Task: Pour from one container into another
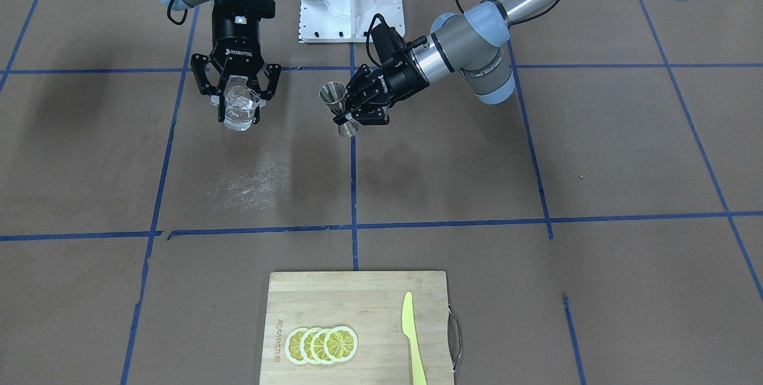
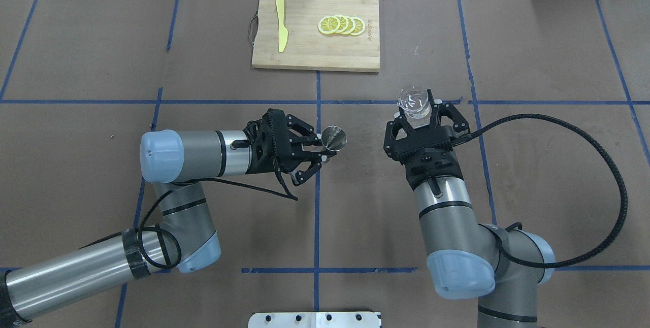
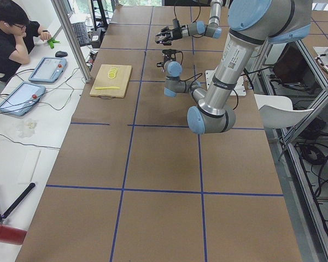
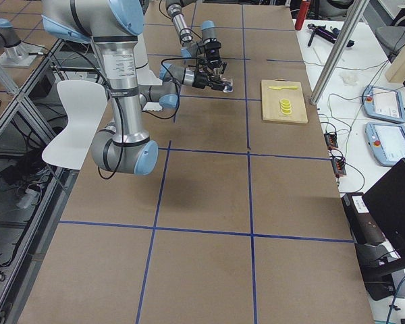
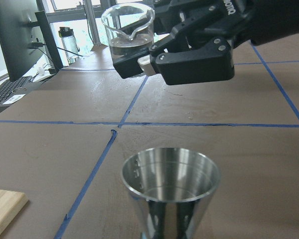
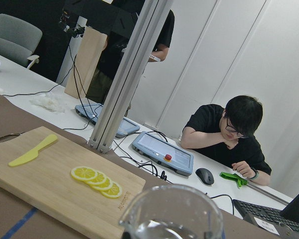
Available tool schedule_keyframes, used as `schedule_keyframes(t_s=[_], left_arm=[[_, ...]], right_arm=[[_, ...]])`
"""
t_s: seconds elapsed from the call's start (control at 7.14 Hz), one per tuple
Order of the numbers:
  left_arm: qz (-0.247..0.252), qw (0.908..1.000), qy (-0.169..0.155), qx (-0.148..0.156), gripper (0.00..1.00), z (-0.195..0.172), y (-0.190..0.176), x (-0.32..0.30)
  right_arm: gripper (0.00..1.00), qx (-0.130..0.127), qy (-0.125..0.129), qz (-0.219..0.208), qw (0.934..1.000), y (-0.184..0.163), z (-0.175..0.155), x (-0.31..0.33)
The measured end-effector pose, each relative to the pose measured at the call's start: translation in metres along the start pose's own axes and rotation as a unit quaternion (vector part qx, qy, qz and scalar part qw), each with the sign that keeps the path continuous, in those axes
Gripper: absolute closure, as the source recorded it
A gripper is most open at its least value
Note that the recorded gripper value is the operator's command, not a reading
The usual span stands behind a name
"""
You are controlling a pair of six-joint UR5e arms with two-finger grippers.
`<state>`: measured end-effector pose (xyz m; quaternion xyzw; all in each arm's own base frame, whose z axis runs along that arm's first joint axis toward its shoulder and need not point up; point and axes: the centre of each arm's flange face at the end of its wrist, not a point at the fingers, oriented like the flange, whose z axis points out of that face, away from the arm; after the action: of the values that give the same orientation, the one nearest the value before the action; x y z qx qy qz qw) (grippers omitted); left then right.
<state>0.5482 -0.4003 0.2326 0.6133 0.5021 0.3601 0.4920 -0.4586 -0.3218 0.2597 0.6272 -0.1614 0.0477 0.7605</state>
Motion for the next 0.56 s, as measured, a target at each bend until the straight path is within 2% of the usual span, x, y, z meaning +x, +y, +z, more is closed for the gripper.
schedule_keyframes(t_s=[0.28,0.56], left_arm=[[0.000,1.0000,0.001,0.000,1.00,0.000,0.000,0.001],[0.000,1.0000,0.000,0.000,1.00,0.001,0.000,0.001]], right_arm=[[1.00,-0.001,0.009,-0.028,0.9996,-0.021,-0.009,-0.027],[1.00,-0.003,0.016,-0.065,0.9977,-0.027,-0.018,-0.048]])
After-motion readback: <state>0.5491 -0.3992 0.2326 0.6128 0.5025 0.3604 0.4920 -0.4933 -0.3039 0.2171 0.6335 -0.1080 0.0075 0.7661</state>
